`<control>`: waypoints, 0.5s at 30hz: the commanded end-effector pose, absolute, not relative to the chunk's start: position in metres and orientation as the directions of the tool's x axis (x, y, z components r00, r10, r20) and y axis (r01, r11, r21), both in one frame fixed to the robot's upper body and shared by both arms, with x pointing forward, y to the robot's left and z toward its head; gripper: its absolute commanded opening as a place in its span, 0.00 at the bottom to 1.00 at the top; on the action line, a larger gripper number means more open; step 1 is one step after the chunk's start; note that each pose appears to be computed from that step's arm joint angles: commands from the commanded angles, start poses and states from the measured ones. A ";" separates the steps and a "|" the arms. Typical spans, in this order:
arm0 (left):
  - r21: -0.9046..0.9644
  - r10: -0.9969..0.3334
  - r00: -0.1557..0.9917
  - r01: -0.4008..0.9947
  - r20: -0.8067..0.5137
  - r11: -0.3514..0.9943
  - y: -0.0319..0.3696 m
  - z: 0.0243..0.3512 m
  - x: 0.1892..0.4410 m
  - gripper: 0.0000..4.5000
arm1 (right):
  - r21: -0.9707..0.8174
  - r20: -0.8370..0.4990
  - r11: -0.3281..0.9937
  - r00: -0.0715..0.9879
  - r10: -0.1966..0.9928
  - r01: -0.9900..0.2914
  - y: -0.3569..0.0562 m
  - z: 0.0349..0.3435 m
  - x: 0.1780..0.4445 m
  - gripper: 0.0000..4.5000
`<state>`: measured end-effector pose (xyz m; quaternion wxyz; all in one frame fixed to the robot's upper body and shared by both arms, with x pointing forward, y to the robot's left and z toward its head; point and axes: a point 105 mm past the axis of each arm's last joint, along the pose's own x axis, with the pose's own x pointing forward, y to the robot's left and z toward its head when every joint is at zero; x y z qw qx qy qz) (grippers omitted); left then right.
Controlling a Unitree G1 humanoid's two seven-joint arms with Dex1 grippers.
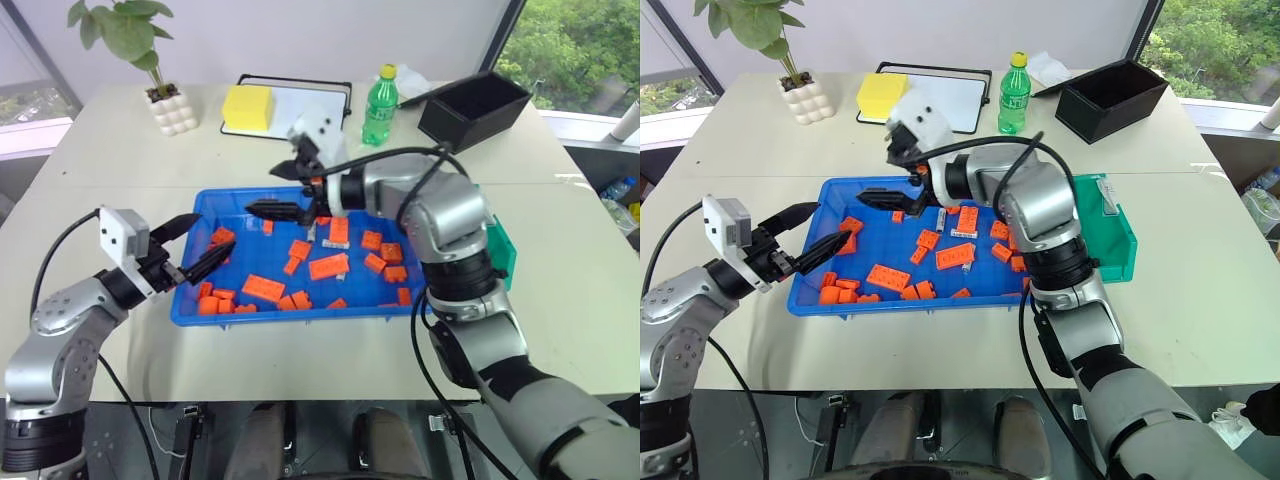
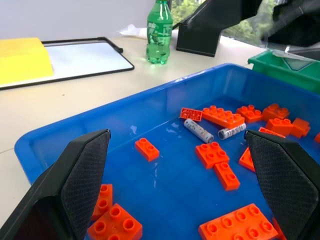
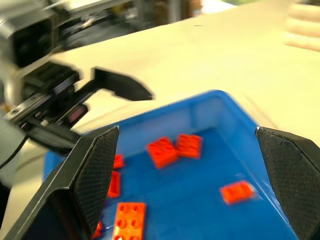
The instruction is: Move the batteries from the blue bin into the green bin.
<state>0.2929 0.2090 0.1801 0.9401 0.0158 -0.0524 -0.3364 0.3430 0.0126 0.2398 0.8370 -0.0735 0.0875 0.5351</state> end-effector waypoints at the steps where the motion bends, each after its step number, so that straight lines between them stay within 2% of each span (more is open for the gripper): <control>1: 0.105 -0.634 0.762 0.625 0.131 0.773 0.207 0.192 0.299 1.00 | 0.031 -0.233 0.523 0.503 0.833 -0.852 0.001 0.228 0.347 0.99; 5: 0.112 -0.634 0.760 0.624 0.142 0.773 0.206 0.194 0.308 1.00 | 0.082 -0.256 0.583 0.548 0.796 -0.809 -0.001 0.210 0.352 0.99; 15: 0.123 -0.646 0.746 0.634 0.161 0.763 0.199 0.199 0.314 1.00 | 0.127 -0.303 0.613 0.558 0.772 -0.780 0.016 0.181 0.359 0.99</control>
